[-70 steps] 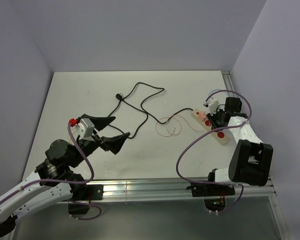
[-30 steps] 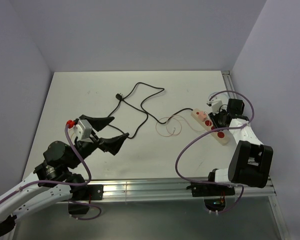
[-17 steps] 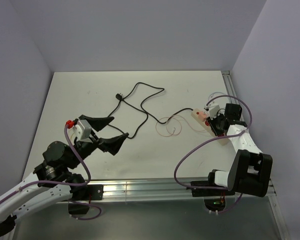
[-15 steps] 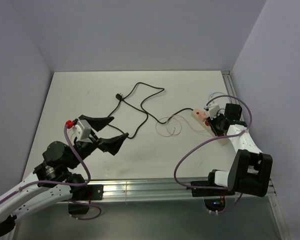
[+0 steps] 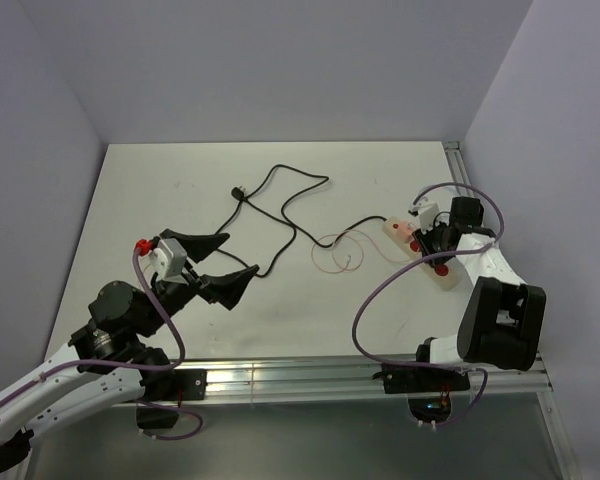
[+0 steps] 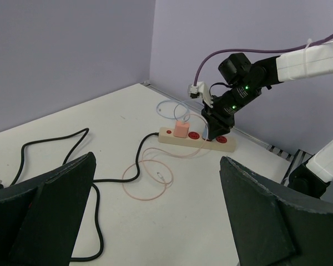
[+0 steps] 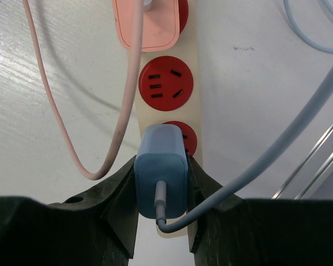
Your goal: Insert the plug
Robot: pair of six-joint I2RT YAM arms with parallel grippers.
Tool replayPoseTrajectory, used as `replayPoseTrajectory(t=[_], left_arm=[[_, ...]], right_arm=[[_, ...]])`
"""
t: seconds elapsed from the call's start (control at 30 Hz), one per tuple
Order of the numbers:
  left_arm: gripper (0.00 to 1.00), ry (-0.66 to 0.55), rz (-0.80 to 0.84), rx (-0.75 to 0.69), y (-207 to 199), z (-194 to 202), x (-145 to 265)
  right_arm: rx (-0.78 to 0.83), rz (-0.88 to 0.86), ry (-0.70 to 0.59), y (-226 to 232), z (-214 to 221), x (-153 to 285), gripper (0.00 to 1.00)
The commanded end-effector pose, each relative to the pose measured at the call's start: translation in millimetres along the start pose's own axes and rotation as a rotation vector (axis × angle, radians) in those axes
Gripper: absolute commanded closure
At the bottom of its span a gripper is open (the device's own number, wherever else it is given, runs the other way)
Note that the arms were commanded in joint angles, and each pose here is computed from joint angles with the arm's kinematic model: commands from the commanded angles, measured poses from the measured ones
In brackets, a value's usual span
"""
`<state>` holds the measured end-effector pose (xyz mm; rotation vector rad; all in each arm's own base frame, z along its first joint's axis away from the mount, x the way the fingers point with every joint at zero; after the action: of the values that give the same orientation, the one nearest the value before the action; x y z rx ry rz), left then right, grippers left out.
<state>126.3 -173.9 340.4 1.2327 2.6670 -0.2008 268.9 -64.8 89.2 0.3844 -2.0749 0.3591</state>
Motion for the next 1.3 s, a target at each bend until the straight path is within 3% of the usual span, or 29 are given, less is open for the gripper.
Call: replayPoseTrajectory(t=[0.0, 0.53, 0.87, 1.0, 1.17, 1.27], left_arm=[[0.00, -0.004, -0.017, -0.018, 2, 2, -3], [0.00, 0.002, -0.018, -0.017, 2, 4, -2], [0.00, 0.005, -0.029, -0.024, 4, 7, -3], [0.00, 0.014, -0.030, -0.025, 4, 9, -4], [0.00, 0.020, -0.041, -0.031, 5, 11, -5], [0.00, 0.023, -0.032, -0.030, 4, 12, -7]], right_arm=[[-0.031, -0.046, 0.120, 2, 34, -24, 1.00], [0.018, 0.121, 0.240, -27, 52, -15, 1.00], [0.135, 0.285, 0.540, -48, 86, -20, 1.00], [0.171, 0.261, 0.660, -38, 98, -40, 1.00], [0.159, 0.238, 0.578, -30, 103, -46, 1.00], [0.111, 0.263, 0.451, -37, 79, -42, 1.00]])
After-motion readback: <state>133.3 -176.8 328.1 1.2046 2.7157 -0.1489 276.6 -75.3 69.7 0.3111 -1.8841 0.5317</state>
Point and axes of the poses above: each gripper's point midway between its finger pads, its own x axis back along the fingers, its own y axis along the line the jaws close on, z = x × y, the point moved 5 cm from there along x, back along the fingers, and after that the axes turned 6 degrees about -x, right-handed, at the moved point
